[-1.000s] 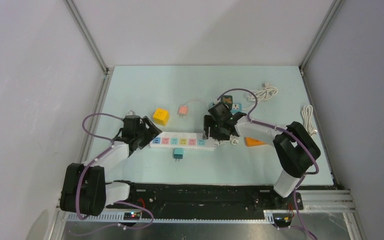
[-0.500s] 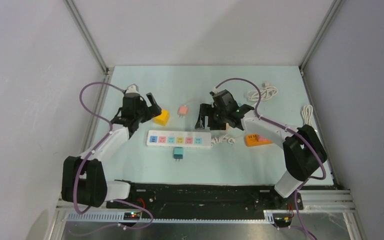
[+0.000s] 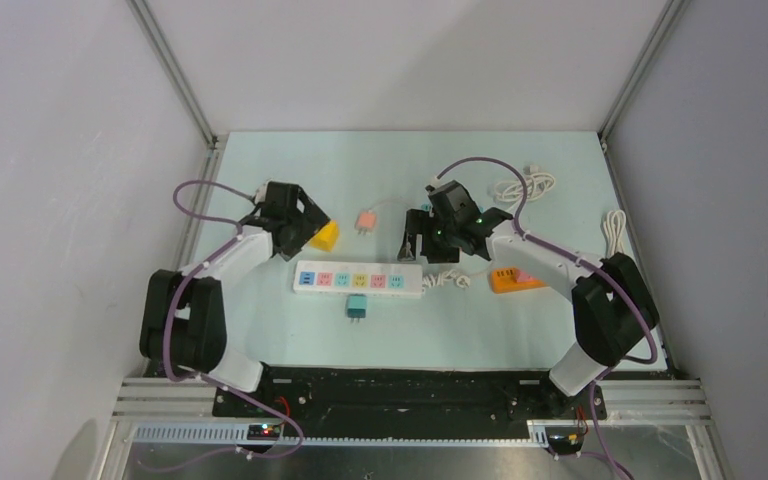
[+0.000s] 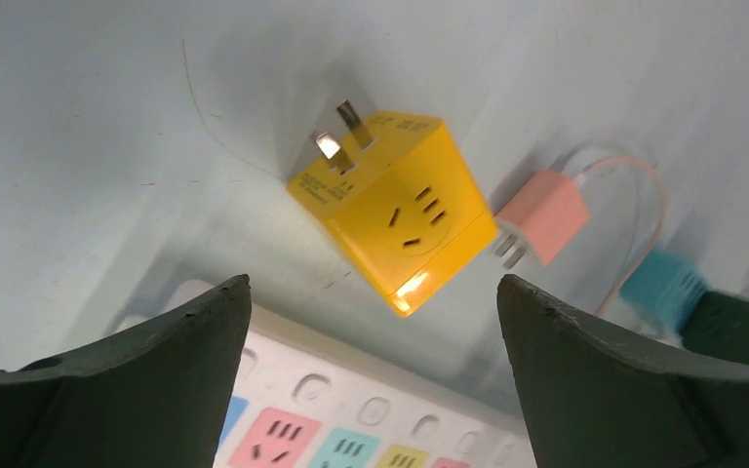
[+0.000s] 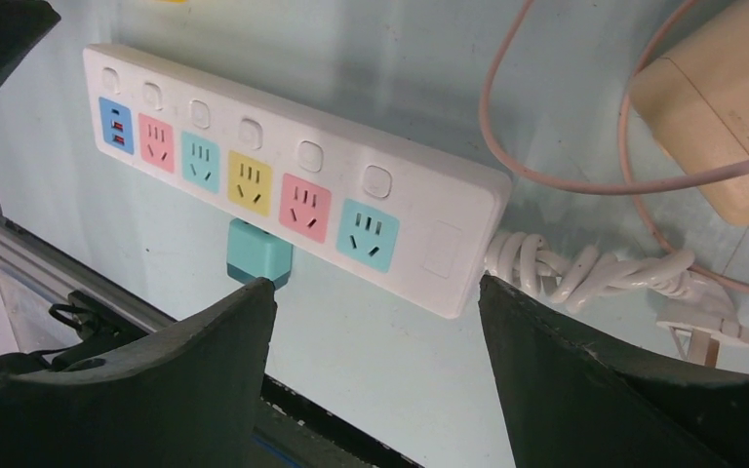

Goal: Insert the plug

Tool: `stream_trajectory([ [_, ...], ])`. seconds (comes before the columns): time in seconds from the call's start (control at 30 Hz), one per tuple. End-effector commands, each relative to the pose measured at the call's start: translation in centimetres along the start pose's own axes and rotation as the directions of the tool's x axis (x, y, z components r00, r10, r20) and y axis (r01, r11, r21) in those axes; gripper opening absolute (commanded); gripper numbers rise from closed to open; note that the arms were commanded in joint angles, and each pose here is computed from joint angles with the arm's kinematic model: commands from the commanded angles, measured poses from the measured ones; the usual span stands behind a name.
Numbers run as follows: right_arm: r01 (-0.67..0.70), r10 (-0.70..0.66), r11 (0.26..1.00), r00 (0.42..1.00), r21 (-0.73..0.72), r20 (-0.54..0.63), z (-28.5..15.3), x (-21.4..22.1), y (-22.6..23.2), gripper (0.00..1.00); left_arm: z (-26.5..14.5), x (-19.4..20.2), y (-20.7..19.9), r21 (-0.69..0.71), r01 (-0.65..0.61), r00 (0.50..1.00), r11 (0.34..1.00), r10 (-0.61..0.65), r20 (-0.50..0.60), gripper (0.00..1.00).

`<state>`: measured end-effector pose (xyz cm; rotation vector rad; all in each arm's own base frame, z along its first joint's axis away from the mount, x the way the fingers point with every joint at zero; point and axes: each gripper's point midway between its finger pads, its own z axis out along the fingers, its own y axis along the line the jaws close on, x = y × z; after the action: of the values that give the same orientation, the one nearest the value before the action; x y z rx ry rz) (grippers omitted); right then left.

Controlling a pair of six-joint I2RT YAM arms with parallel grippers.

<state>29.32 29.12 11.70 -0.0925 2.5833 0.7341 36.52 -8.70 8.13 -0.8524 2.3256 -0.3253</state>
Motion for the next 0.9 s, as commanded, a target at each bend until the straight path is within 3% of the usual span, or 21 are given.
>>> stream_trajectory([
  [0.0, 0.003, -0.003, 1.000, 0.998, -0.006, 0.057, -1.8, -1.2, 1.1, 0.80, 0.1, -2.5, -2.8, 0.018, 0.199, 0.977, 0.980, -0.200, 0.071, 1.00],
  [0.27, -0.048, 0.046, 0.998, 0.995, 0.028, 0.088, -2.1, -0.4, 0.0, 0.79, 2.2, -1.8, -2.6, -0.083, 0.391, 0.920, 0.916, -0.389, 0.048, 1.00],
  [0.6, -0.080, 0.073, 0.996, 0.989, 0.049, 0.130, -3.4, -0.2, -1.5, 0.79, 3.9, -2.6, -4.2, -0.162, 0.355, 0.935, 0.921, -0.348, 0.072, 1.00],
  [0.87, -0.080, 0.078, 0.997, 0.975, 0.003, 0.206, -6.3, -1.5, -0.4, 0.79, 5.8, 0.1, -2.0, -0.260, 0.341, 0.937, 0.903, -0.347, 0.022, 1.00],
])
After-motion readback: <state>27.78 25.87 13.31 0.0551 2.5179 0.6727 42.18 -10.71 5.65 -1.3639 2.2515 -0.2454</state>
